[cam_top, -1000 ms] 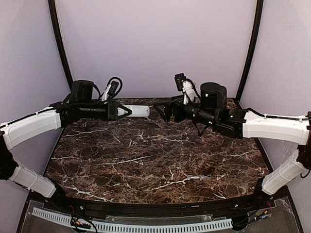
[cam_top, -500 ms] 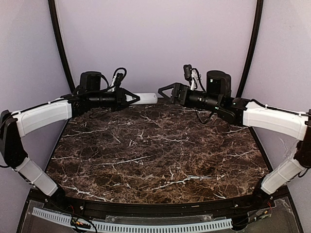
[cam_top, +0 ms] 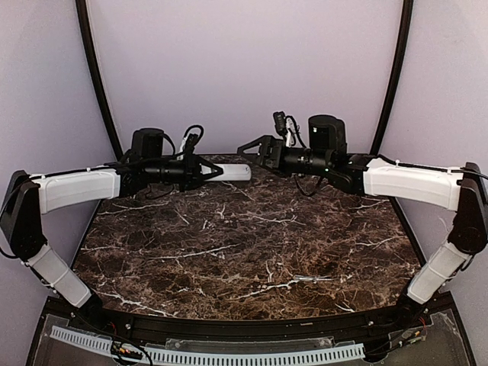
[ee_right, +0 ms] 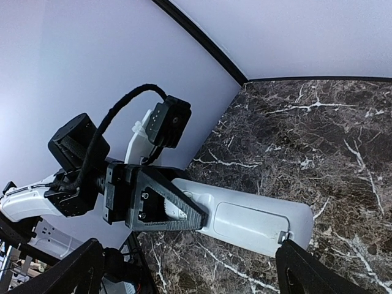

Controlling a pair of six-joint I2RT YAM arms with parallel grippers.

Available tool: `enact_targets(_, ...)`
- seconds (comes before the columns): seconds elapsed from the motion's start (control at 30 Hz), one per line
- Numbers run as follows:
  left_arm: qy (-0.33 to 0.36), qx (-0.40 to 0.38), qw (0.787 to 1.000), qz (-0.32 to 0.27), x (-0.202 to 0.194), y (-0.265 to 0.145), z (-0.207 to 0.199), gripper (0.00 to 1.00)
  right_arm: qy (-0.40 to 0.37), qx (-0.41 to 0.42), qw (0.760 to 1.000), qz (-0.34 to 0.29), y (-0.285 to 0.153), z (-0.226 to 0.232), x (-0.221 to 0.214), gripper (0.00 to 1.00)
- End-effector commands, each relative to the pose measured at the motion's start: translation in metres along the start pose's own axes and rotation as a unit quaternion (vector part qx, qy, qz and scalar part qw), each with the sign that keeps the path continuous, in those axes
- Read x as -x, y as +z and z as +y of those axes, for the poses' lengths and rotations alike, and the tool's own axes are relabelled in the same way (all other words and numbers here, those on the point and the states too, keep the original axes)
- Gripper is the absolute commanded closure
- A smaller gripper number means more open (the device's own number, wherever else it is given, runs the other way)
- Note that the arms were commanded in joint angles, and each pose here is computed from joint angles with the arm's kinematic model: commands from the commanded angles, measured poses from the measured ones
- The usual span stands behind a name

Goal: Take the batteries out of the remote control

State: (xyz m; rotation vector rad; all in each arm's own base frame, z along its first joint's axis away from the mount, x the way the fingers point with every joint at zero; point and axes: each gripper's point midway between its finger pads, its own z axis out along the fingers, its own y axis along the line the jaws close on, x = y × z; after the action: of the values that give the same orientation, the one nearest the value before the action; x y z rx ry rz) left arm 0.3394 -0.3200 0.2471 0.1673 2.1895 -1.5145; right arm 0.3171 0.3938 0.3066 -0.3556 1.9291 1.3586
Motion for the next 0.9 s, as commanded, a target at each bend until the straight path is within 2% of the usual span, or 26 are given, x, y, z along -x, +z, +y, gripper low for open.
enact_targets(0.0,0.021,-0.038,0.999,-0.012,0.003,-0.013,-0.024,1.0,0.007,0.036,0.999,-0.005,0.008,0.014,0.012,0.04)
enact_targets(0.87,0.032,-0.045,0.998,-0.017,0.0,-0.017,-0.029,1.0,0.028,0.005,1.0,0.01,0.025,-0.01,0.002,0.09)
